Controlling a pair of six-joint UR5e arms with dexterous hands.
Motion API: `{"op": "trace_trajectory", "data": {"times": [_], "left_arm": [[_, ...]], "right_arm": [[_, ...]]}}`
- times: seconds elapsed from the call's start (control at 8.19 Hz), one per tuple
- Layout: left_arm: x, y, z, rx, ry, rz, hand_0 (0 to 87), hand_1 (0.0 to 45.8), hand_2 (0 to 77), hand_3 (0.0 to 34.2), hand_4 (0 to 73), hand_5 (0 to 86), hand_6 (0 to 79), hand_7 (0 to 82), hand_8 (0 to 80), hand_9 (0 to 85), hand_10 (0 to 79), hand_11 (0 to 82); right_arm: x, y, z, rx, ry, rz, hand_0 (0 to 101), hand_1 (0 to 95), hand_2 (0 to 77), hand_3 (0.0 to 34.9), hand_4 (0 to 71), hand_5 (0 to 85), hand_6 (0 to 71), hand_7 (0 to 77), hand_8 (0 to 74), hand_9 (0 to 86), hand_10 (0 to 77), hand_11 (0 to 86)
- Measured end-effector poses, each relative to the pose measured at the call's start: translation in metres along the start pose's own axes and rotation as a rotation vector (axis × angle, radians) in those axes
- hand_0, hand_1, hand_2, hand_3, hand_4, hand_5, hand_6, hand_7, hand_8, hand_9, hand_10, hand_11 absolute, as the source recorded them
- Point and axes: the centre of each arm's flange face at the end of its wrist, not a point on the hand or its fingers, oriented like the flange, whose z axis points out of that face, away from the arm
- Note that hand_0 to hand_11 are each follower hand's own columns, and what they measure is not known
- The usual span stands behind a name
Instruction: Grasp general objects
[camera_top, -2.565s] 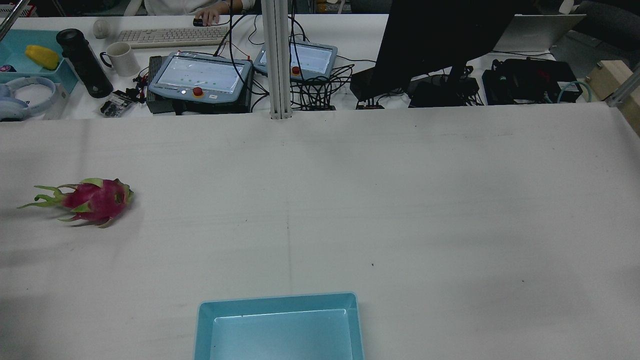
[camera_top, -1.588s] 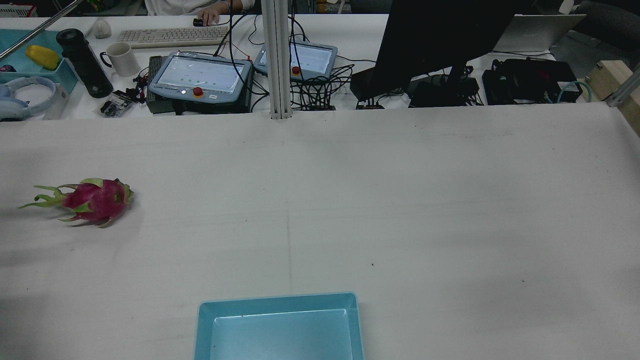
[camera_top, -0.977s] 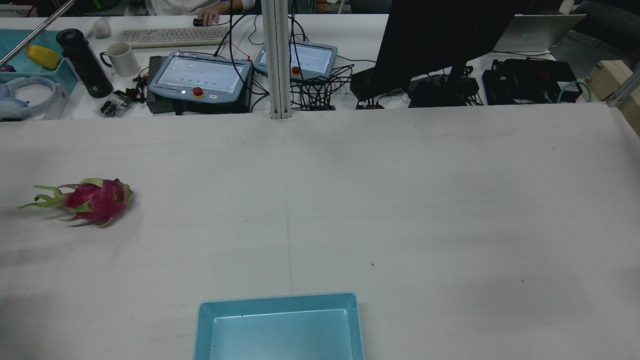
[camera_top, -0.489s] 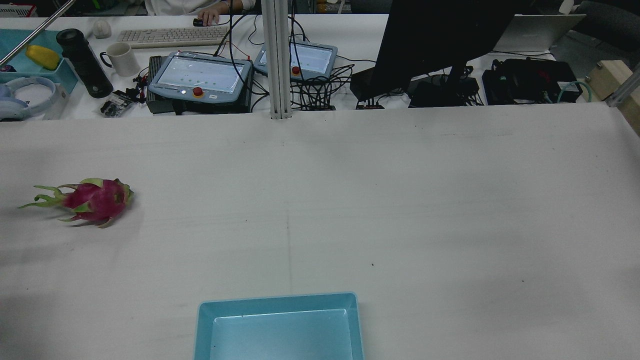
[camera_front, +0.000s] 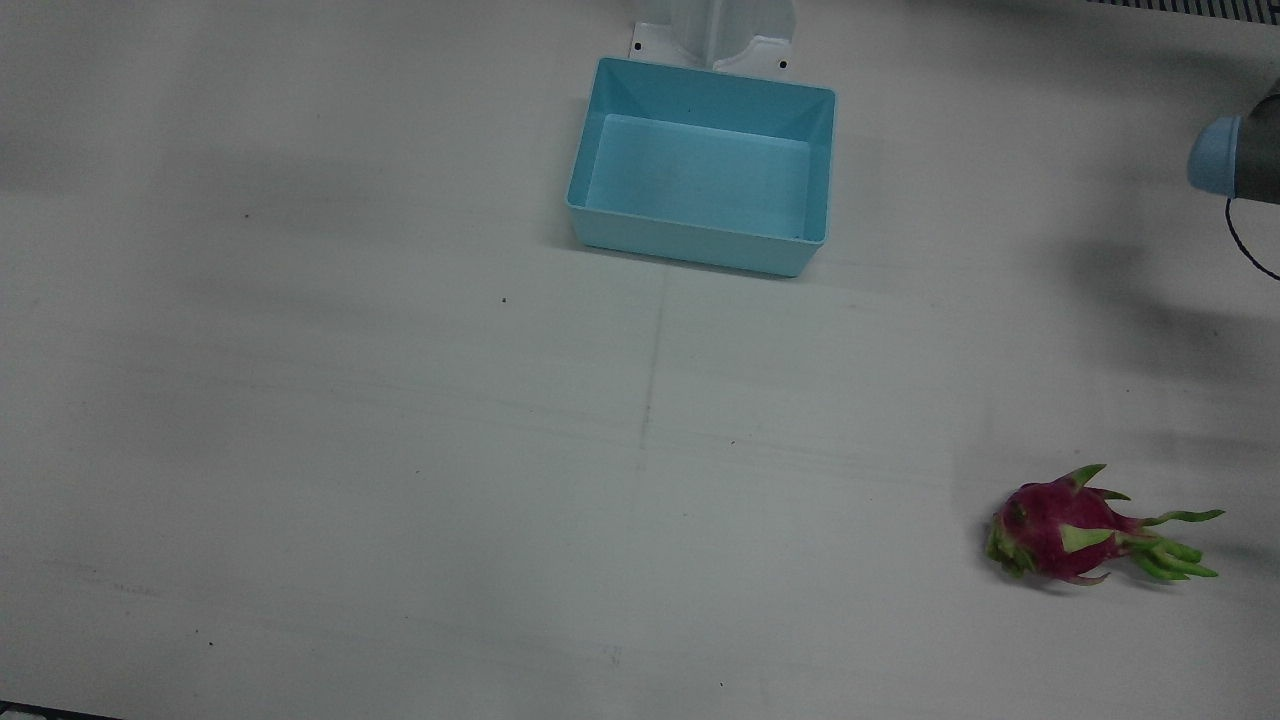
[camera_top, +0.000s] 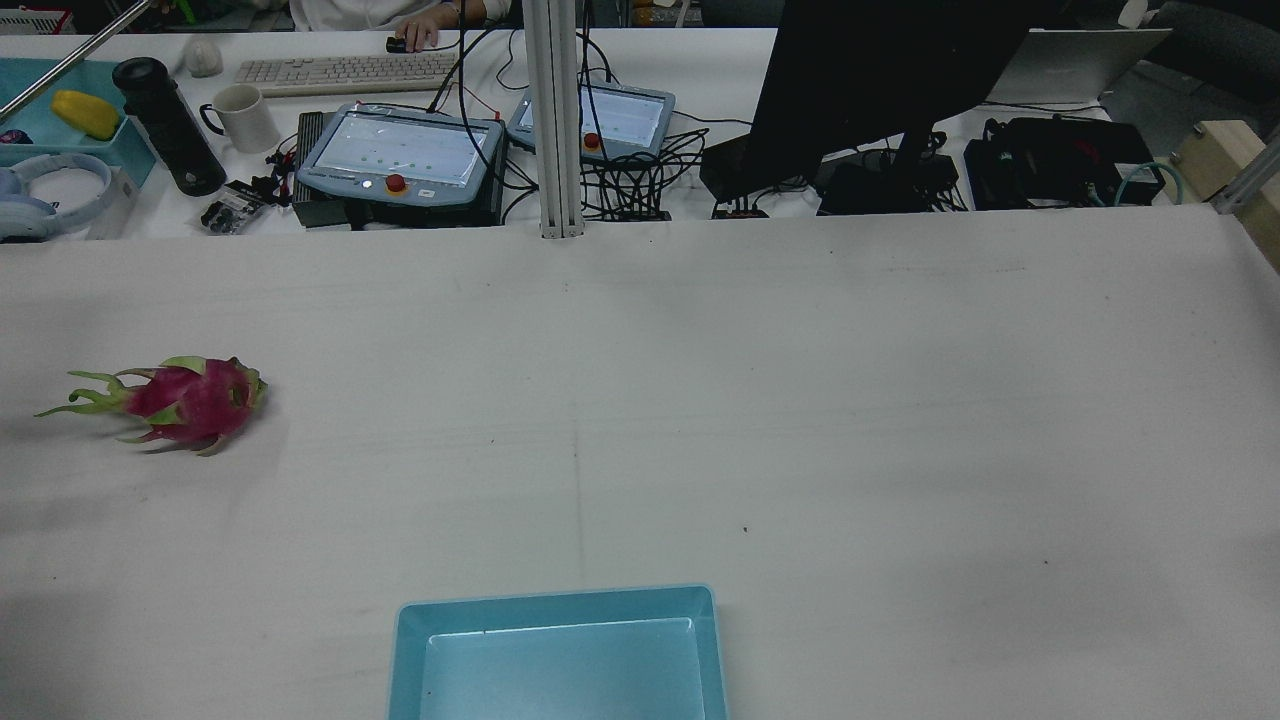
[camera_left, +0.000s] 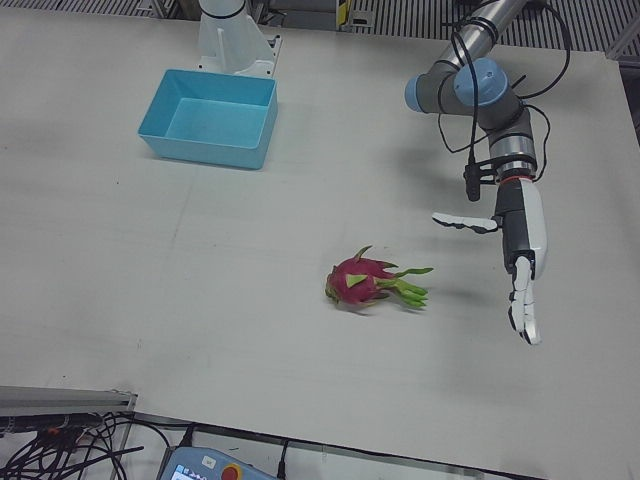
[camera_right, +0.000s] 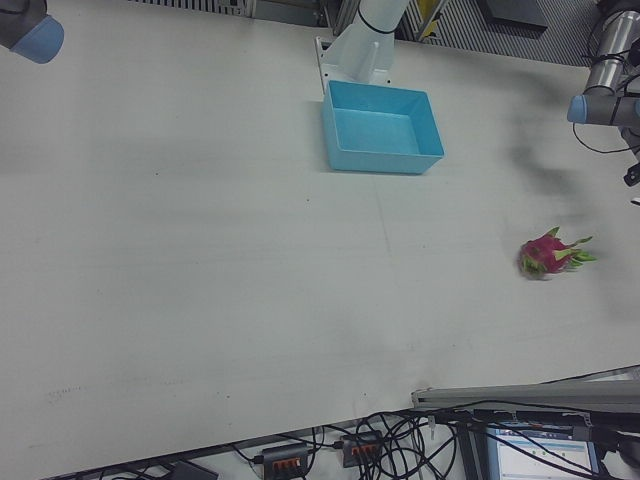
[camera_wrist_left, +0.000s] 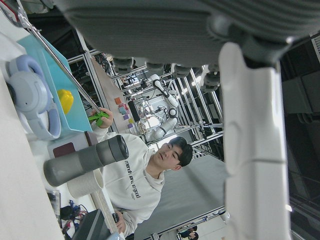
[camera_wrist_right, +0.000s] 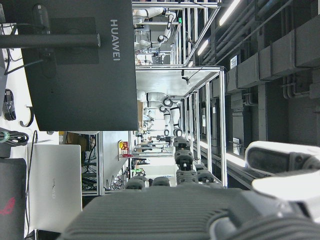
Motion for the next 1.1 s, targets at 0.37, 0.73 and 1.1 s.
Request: {"op": "trace_trajectory", "data": {"times": [0.37,0.73,1.1], "left_arm": [[0.027,-0.033,-0.042,-0.02,-0.046,0.148,63.1,0.0,1.1,5.0,2.2,1.6,0.0,4.4,1.1,0.5,1.1,6.5],[0.084,0.052,-0.039,-0.127,-0.048,0.506,58.3,0.0,1.1,0.0,3.3,2.2,0.0,5.4,1.1,0.5,0.5,2.7],[0.081,0.147,0.003,-0.174,-0.097,0.827,56.0,0.0,1.1,1.1,2.7,2.2,0.0,4.9,1.1,0.5,0.5,2.7]], "right_arm": [[0.0,0.0,0.0,-0.001,0.0,0.0,0,6.5,74.7,0.0,0.0,0.0,0.0,0.0,0.0,0.5,0.0,0.5],[0.0,0.0,0.0,-0.001,0.0,0.0,0,6.5,74.7,0.0,0.0,0.0,0.0,0.0,0.0,0.5,0.0,0.5],[0.0,0.0,0.0,-0.001,0.0,0.0,0,6.5,74.7,0.0,0.0,0.0,0.0,0.0,0.0,0.5,0.0,0.5]]}}
